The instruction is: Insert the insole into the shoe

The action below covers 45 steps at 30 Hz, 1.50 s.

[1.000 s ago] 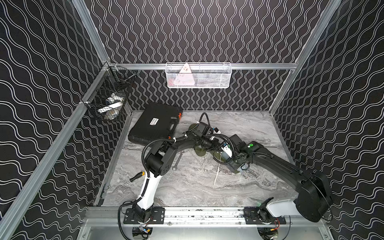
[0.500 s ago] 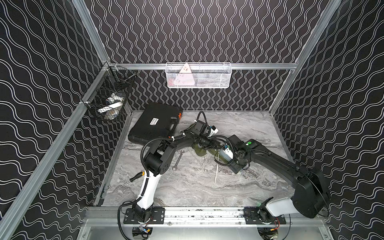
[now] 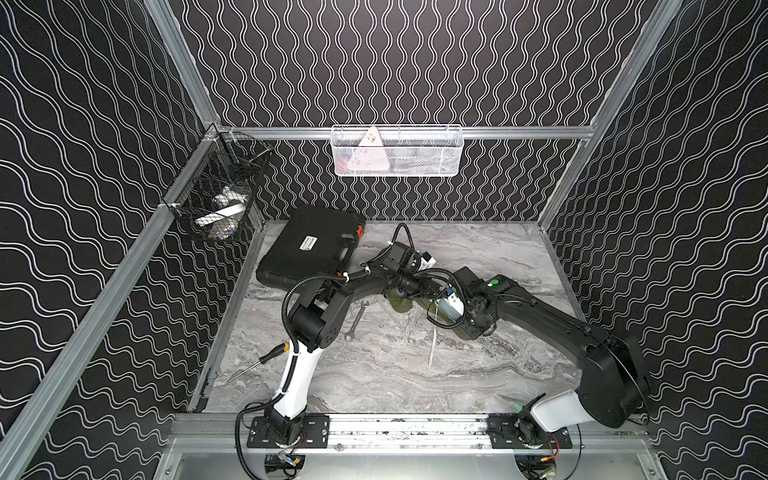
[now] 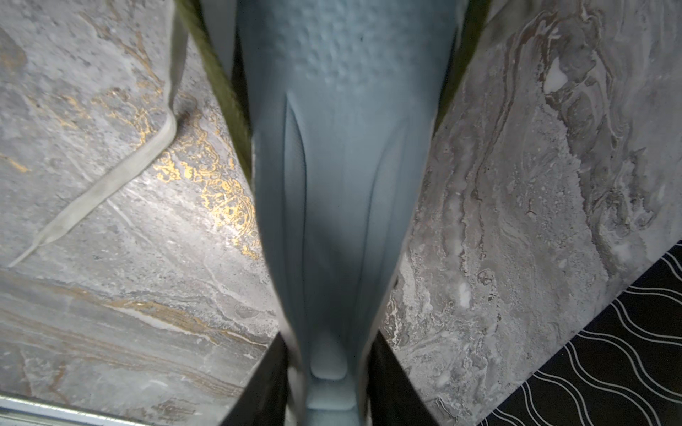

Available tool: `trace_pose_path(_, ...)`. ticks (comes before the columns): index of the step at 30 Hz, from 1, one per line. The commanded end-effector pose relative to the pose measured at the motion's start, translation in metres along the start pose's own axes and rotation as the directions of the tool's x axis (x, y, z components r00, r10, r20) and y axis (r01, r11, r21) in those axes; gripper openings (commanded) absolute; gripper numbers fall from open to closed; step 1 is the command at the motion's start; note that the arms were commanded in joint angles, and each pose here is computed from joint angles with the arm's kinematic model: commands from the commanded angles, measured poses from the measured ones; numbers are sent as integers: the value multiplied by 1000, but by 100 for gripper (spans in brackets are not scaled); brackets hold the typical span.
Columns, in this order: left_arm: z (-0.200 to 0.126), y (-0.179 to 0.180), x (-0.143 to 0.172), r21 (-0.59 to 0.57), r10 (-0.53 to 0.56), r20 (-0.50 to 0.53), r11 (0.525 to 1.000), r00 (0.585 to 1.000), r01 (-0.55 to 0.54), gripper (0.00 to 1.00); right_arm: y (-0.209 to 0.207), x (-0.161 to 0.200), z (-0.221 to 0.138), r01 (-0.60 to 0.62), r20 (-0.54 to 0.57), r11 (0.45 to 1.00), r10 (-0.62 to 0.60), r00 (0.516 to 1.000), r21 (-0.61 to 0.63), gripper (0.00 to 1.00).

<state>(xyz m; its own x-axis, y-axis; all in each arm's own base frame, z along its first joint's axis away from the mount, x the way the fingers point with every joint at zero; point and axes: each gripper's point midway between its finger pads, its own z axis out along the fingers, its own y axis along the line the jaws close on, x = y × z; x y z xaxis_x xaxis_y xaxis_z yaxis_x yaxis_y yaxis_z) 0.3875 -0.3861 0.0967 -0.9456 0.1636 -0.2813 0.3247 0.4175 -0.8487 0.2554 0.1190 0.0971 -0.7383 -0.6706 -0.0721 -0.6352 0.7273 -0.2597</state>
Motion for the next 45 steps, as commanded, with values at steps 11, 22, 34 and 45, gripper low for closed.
trace_pose_path(11,-2,-11,4,58,7,-17,998,1000,-6,0,-3,-33,12,-3,77,1000,4,997,-13,19)
trace_pose_path(22,-1,-12,5,72,-5,-26,997,1000,7,0,-2,-40,14,-9,142,999,15,990,-44,21)
trace_pose_path(34,-1,-12,9,77,-17,-30,997,999,19,0,-6,-50,25,9,165,1000,-4,986,-27,30)
trace_pose_path(45,-1,-10,2,73,-44,7,996,999,44,0,-9,-29,1,-34,147,999,38,988,-32,77)
